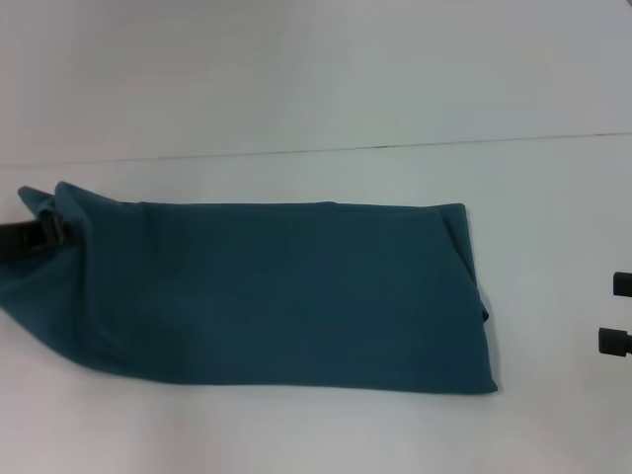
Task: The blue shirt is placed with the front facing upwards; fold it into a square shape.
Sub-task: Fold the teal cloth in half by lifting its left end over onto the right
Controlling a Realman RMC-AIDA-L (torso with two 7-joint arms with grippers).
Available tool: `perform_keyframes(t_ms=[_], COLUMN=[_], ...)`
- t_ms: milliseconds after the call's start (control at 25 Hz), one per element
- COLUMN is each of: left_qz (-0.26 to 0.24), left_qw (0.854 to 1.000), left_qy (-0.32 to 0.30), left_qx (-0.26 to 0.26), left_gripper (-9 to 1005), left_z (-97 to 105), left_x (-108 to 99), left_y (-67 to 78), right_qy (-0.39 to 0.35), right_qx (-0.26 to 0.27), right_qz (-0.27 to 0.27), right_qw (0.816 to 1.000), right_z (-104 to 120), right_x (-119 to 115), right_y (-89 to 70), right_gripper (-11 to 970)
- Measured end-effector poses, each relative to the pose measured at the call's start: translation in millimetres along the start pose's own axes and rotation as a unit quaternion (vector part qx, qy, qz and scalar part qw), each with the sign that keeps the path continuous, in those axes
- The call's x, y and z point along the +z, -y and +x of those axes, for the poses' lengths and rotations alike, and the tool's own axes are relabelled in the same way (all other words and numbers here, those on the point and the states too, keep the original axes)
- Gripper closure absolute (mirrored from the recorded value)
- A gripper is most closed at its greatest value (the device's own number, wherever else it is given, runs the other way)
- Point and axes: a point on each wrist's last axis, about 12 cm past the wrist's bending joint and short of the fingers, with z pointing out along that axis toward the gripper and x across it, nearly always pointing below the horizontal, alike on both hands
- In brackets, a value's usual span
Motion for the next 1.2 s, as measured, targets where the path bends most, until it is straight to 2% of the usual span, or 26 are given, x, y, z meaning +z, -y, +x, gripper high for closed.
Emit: perform_keyframes(t_ms=[320,400,560,1000,1080,1160,1200], left_qz=[0.068,0.095,0.116,0.181,0.196,0.201,0.212], left_qw=[0.998,0.995,0.993,0.981,0.977,0.976,0.972], left_qy=[0.009,0.010,0.010,-0.007,-0.014,-0.016,-0.023], left_qx=[0.013,0.018,0.024,0.071,0.082,0.085,0.095], left_gripper=[934,934,934,935,935,935,935], left_z=[-11.4,-14.3,-16.5,-25.5,-26.0,-25.9,-25.6], left_x=[-8.6,-10.2,-10.4,3.2,7.5,8.9,13.5], left_y=[24.6,35.1,44.6,95.0,108.4,112.5,124.6], right_qy=[-0.002,-0.002,-0.002,-0.004,-0.005,-0.006,-0.006], right_qx=[0.001,0.001,0.001,0.015,0.019,0.022,0.023], right_qz=[0.009,0.012,0.019,0.036,0.041,0.045,0.046], right_qw=[1.000,1.000,1.000,0.999,0.999,0.999,0.999], right_z=[1.1,1.1,1.3,9.8,12.4,14.5,15.3], right_x=[2.8,2.8,2.3,-2.1,-3.6,-5.0,-5.7], right_y=[2.0,2.7,4.1,4.2,4.3,4.1,3.7], right_gripper=[91,91,92,91,91,91,91])
